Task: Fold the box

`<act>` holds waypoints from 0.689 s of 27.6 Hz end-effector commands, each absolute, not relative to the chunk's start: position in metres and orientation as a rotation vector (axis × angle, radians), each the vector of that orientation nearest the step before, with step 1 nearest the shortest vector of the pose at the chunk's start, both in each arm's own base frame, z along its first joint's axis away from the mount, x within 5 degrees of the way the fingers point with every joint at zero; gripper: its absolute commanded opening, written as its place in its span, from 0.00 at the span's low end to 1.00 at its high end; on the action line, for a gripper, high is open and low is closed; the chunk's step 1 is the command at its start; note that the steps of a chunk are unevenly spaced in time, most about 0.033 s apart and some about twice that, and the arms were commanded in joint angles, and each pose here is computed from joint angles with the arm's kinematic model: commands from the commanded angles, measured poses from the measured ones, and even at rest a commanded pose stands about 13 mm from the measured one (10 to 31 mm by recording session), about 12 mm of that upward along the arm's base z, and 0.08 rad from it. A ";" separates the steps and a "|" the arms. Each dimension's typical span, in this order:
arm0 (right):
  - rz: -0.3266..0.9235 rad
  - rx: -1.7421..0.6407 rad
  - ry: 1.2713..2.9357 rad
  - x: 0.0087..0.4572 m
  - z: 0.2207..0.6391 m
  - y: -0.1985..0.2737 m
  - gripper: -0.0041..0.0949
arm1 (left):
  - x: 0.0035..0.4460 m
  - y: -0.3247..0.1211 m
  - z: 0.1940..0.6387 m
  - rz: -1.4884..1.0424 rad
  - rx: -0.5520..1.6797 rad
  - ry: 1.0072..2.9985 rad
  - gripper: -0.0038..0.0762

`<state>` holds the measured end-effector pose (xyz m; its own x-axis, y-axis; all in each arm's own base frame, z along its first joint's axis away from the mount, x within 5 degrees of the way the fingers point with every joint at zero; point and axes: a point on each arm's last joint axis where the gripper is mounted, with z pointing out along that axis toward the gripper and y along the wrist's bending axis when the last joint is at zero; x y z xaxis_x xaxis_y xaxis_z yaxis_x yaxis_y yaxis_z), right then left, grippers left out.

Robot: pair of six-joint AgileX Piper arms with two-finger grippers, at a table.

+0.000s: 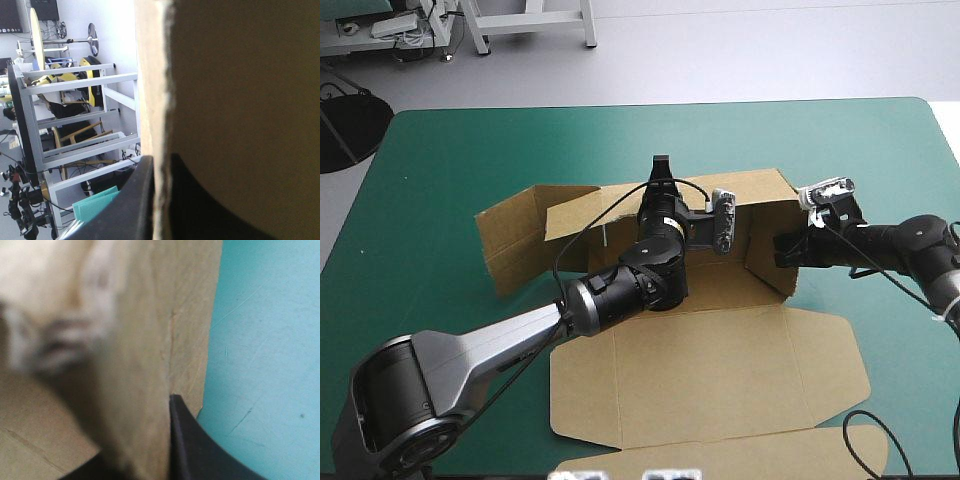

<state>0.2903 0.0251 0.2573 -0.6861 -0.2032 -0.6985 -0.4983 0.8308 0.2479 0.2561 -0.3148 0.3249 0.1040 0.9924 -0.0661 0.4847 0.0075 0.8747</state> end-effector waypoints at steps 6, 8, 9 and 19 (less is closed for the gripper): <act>0.647 -0.521 2.330 0.284 0.265 0.030 0.03 | 0.249 -0.318 0.352 0.747 1.538 1.368 0.35; 0.649 -0.520 2.333 0.284 0.265 0.030 0.03 | 0.248 -0.320 0.352 0.724 1.537 1.351 0.39; 0.650 -0.524 2.335 0.284 0.264 0.030 0.04 | 0.248 -0.321 0.352 0.711 1.531 1.349 0.40; 0.636 -0.538 2.367 0.282 0.262 0.029 0.04 | 0.239 -0.330 0.362 0.644 1.428 1.309 0.39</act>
